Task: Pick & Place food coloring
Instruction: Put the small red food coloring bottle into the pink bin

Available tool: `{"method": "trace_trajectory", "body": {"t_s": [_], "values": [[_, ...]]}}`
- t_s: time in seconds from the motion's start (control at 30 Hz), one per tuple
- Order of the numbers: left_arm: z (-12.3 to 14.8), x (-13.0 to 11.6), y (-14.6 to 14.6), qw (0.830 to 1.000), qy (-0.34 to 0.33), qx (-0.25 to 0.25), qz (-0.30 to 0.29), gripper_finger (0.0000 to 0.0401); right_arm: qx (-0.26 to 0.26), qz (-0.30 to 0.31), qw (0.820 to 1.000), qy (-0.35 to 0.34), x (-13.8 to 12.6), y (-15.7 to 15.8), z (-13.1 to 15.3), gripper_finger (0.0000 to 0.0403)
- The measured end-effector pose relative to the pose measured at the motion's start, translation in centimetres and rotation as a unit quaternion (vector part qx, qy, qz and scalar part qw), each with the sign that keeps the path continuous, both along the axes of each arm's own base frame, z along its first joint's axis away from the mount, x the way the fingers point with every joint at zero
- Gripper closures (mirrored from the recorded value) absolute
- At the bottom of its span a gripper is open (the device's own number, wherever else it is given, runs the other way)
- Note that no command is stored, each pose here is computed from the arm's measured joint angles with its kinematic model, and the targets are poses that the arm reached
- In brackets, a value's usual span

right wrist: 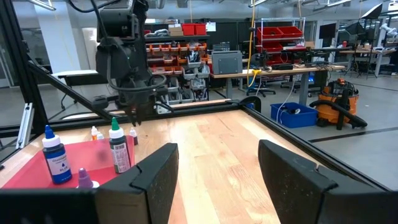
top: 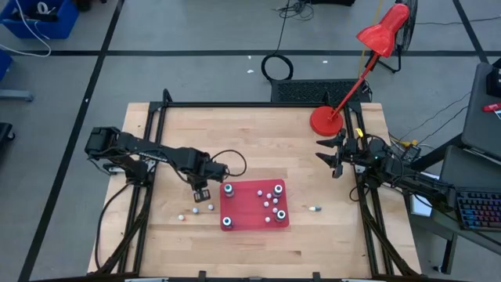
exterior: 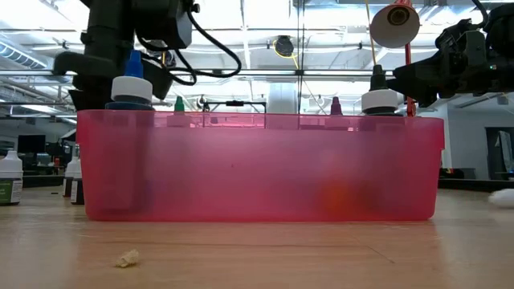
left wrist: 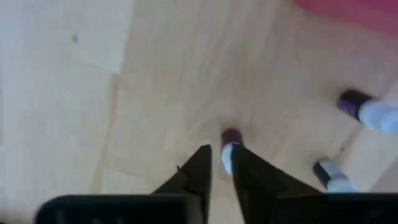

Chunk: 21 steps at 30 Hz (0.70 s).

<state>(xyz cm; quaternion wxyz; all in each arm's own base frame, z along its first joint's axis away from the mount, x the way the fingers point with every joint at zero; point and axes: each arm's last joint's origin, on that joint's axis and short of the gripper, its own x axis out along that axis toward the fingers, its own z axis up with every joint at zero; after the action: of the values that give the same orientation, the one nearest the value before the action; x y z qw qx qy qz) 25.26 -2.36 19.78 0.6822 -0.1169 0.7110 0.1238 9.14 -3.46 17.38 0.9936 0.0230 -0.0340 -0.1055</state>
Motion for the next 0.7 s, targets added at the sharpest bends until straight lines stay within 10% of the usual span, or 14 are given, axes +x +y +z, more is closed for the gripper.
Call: {"method": "trace_trajectory", "body": {"t_s": [0.37, 0.7], "values": [[-0.5, -0.6, -1.5, 1.0, 0.009, 0.016, -0.008, 0.0177, 0.0, 0.0, 1.0, 0.0, 0.0, 0.0, 0.0, 0.0193], [-3.3, -2.3, -2.1, 1.0, 0.004, 0.019, 0.016, 0.0157, 0.0, 0.0, 1.0, 0.0, 0.0, 0.0, 0.0, 0.0193]]}}
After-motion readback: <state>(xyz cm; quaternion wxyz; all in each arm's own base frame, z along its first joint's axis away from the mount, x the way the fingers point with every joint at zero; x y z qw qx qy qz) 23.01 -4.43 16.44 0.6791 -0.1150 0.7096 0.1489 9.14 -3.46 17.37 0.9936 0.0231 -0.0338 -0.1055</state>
